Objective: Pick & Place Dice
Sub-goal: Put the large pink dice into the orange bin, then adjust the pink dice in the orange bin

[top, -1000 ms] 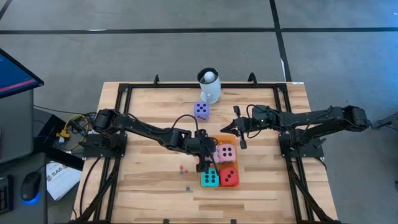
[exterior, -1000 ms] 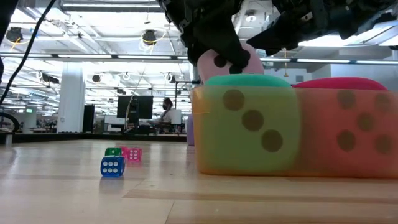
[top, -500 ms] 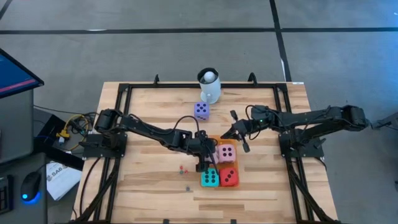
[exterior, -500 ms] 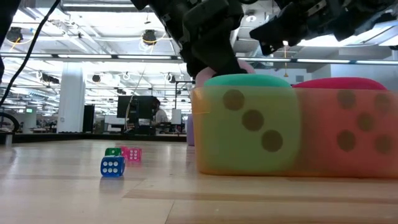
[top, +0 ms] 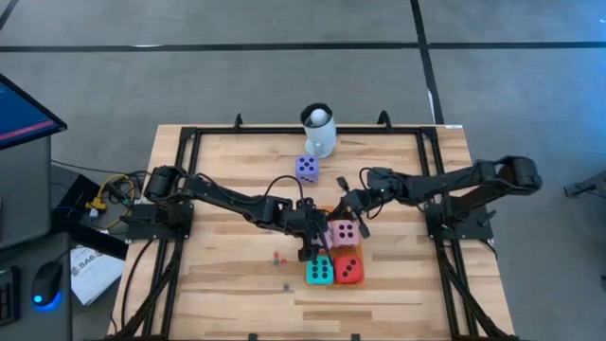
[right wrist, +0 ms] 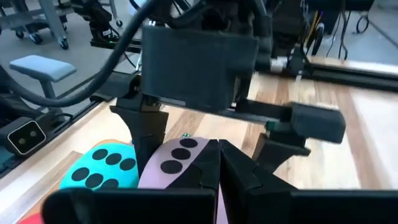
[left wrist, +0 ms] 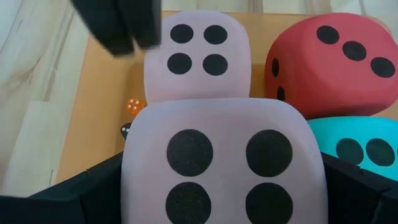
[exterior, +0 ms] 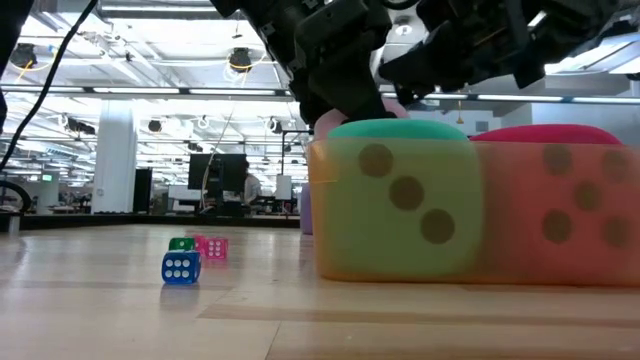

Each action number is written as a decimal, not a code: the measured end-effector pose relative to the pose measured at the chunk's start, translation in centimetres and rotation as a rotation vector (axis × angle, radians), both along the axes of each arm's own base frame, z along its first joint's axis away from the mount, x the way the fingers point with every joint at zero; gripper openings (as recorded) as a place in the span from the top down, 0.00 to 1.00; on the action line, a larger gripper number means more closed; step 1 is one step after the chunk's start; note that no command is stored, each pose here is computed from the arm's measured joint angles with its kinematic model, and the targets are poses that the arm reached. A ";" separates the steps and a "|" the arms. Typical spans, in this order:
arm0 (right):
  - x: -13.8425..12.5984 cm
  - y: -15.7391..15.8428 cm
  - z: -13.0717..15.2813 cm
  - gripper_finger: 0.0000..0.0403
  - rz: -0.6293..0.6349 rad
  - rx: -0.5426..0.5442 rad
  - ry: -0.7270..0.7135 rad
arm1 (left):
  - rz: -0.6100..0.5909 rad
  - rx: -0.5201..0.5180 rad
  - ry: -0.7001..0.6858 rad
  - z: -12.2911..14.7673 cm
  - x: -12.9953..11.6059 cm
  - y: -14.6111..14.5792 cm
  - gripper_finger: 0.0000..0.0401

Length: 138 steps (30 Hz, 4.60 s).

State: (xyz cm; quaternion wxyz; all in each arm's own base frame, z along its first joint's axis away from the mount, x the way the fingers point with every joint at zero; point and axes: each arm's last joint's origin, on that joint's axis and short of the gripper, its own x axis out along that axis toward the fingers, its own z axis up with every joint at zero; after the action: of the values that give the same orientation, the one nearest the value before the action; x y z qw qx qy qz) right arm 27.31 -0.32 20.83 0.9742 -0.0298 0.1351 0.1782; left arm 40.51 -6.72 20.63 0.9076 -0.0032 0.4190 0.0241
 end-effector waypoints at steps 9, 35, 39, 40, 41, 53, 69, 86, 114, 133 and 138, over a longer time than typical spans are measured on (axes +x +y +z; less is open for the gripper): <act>1.3 0.7 -1.9 1.00 0.087 0.040 0.013 | 0.001 0.000 0.004 0.0 0.0 0.0 0.03; 2.4 1.0 -2.9 1.00 0.084 0.074 -0.009 | -0.007 -0.041 0.000 0.0 0.2 0.8 0.01; 3.1 1.2 -3.1 1.00 0.093 0.078 0.015 | -0.008 -0.040 -0.001 0.0 0.2 0.8 0.01; 3.3 1.2 -3.1 1.00 0.096 0.078 0.025 | -0.008 -0.040 -0.001 0.0 0.2 0.8 0.01; 3.5 1.3 -3.2 1.00 0.098 0.079 0.039 | -0.008 -0.040 -0.001 0.0 0.2 0.8 0.01; 4.1 1.4 -3.1 1.00 0.102 0.072 0.172 | -0.005 -0.034 0.014 -0.1 0.1 0.8 0.01; 4.3 1.3 -2.8 1.00 0.038 0.063 0.144 | 0.024 0.030 0.000 0.0 0.2 1.0 0.01; 4.3 1.2 -3.0 1.00 0.024 0.047 0.268 | -0.011 0.028 0.000 -0.1 0.2 1.0 0.01; 3.9 1.3 -4.0 1.00 0.014 0.049 0.355 | -0.015 0.020 -0.035 0.5 0.4 0.9 0.01; 1.8 1.4 0.2 1.00 -0.012 0.001 0.283 | -0.025 0.021 0.036 1.2 -0.8 1.2 0.01; 0.8 1.5 0.8 1.00 -0.118 -0.064 0.317 | -0.008 0.025 0.049 1.4 -1.0 1.9 0.02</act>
State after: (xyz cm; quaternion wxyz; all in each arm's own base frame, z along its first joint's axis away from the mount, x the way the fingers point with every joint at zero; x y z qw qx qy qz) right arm 28.12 1.23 21.64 0.9480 -0.0247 0.2941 0.1189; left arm 39.48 -4.83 22.03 0.8972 0.0103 0.4408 0.0255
